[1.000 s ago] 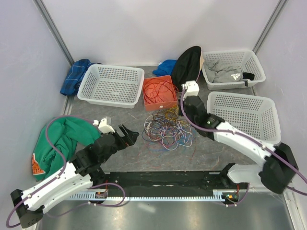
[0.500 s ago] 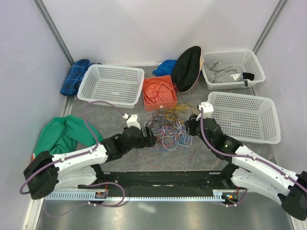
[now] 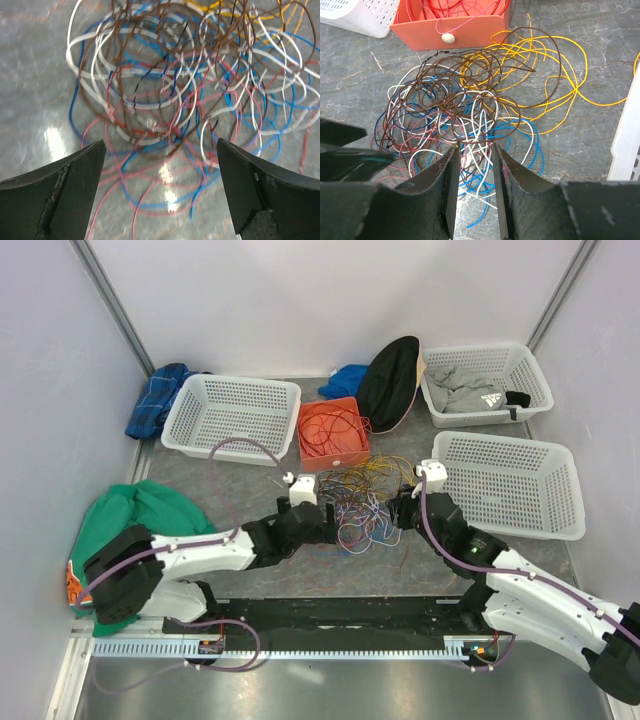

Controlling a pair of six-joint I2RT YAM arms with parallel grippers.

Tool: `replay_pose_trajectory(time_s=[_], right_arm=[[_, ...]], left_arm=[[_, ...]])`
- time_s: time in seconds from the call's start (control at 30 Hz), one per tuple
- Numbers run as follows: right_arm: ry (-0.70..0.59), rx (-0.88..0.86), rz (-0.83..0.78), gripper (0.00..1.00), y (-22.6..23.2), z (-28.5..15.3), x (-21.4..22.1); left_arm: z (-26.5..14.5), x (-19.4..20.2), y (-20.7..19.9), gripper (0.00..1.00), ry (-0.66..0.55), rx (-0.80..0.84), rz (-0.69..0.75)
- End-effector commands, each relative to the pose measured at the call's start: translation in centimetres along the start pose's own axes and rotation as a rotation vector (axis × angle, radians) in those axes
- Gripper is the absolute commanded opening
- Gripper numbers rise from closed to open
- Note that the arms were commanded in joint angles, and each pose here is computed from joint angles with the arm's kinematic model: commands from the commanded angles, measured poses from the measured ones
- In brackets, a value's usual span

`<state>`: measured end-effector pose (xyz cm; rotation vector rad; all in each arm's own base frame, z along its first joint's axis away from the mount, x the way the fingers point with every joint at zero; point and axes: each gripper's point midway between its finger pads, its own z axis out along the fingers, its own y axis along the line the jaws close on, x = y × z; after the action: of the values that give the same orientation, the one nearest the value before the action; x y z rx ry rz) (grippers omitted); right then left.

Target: Untangle the cables

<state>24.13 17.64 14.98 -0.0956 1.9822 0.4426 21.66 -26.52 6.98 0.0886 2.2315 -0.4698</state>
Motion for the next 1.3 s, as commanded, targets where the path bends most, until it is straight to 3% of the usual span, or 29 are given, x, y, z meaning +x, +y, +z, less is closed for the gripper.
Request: replay_pose_trajectory(time_s=[0.0, 0.2, 0.4, 0.5, 0.53, 0.63, 0.9, 1.03, 1.07, 1.1, 1.2, 1.27], right_arm=[[-0.020, -0.011, 0.023, 0.39, 0.3, -0.3, -0.5], [-0.027, -0.001, 0.019, 0.40, -0.2, -0.9, -0.7], [-0.032, 0.009, 0.022, 0.40, -0.5, -1.1, -0.7], [-0.032, 0.012, 0.024, 0.40, -0.6, -1.2, -0.7], [-0.030, 0.012, 0.023, 0.40, -0.6, -1.2, -0.6], [-0.031, 0.011, 0.024, 0.40, -0.6, -1.2, -0.6], [-0.008, -0.126, 0.016, 0.43, 3.1, 0.2, -1.5], [0.073, -0.199, -0.037, 0.48, 6.3, 2.1, -0.8], [0.071, -0.231, -0.064, 0.48, 8.0, 2.2, -1.5], [0.088, -0.240, -0.085, 0.49, 8.7, 2.6, -1.2], [0.102, -0.270, -0.139, 0.51, 12.0, 4.1, -0.7], [0.116, -0.284, -0.161, 0.52, 13.5, 5.0, 0.0]], left_arm=[[2.5, -2.7, -1.7, 1.00, -0.089, -0.050, 0.095], [5.3, 0.3, -1.6, 0.96, 0.001, -0.102, 0.097], [6.1, 1.8, 0.0, 0.76, 0.021, -0.160, 0.132], [5.3, 1.8, 1.2, 0.52, 0.011, -0.187, 0.132], [4.9, 1.6, 1.7, 0.29, 0.000, -0.205, 0.129], [2.9, 2.2, 4.5, 0.02, 0.003, -0.266, 0.116], [-1.6, 1.3, 7.1, 0.02, -0.048, -0.260, 0.014], [-2.8, 0.8, 7.7, 0.04, -0.066, -0.255, 0.005], [-3.0, 0.6, 7.6, 0.11, -0.071, -0.251, 0.002], [-3.2, 0.2, 7.5, 0.32, -0.081, -0.247, -0.004], [-3.7, -0.5, 7.3, 0.58, -0.089, -0.247, -0.007], [-4.2, -1.0, 7.3, 0.65, -0.094, -0.247, -0.017]])
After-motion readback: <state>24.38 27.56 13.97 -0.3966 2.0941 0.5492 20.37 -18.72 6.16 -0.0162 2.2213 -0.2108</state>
